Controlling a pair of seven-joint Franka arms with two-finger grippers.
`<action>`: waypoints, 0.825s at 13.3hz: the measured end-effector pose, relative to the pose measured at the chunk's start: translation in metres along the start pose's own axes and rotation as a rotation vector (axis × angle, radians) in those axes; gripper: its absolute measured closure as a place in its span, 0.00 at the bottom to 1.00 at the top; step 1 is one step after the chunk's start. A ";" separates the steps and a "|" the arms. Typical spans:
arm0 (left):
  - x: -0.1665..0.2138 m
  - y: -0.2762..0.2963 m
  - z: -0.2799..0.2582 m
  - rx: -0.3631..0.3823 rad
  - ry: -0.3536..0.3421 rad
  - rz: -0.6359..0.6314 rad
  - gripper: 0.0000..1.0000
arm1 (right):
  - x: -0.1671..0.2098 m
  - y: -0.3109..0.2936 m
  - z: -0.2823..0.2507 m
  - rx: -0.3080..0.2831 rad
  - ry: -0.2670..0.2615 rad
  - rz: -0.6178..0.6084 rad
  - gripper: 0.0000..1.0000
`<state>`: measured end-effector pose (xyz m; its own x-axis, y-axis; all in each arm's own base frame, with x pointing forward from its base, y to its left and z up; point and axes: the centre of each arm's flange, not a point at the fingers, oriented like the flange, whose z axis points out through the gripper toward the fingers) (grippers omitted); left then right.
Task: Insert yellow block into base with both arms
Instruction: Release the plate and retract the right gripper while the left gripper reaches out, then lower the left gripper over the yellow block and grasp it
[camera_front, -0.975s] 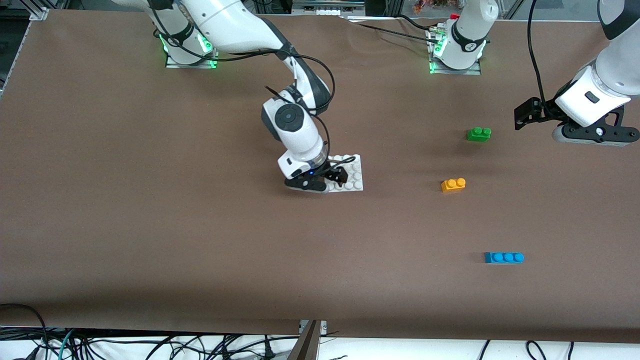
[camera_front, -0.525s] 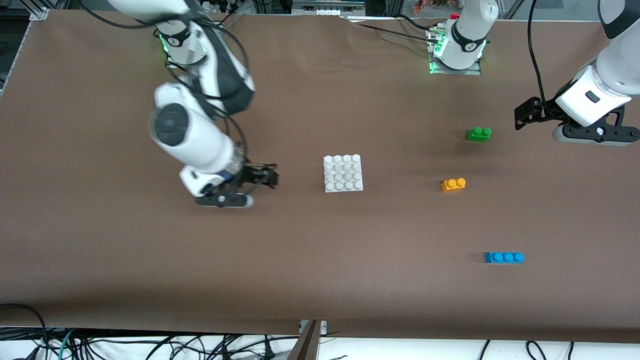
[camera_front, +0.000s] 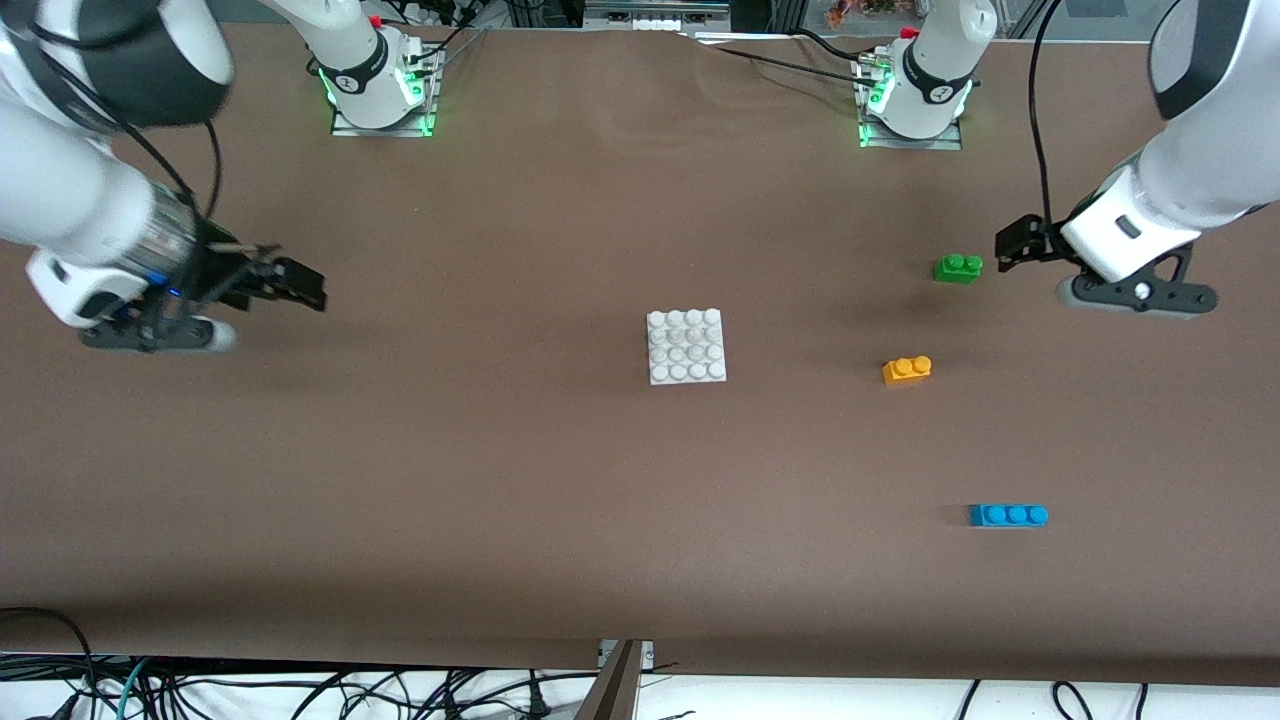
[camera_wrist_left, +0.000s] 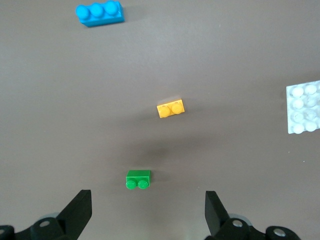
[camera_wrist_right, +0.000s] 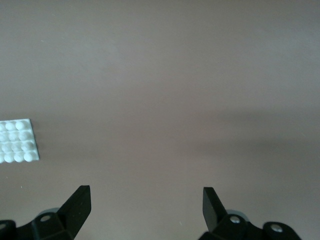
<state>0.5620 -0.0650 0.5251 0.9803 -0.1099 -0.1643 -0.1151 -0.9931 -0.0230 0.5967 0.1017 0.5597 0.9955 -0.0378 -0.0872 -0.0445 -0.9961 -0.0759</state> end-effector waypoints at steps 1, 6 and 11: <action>0.008 0.000 0.014 -0.002 -0.024 0.001 0.00 | -0.006 0.016 -0.009 0.000 -0.005 0.000 0.01; 0.060 -0.008 0.088 -0.032 -0.032 -0.016 0.00 | -0.008 0.071 -0.017 -0.051 -0.010 -0.018 0.00; 0.093 -0.007 0.183 -0.043 -0.042 -0.037 0.00 | -0.012 0.064 -0.017 -0.087 -0.023 -0.037 0.00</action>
<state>0.6242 -0.0606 0.3293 0.9761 -0.0721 -0.2053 -0.0709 -0.9974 0.0128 0.5833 0.0367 0.5725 0.9941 -0.0005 -0.1085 0.0002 -1.0000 0.0070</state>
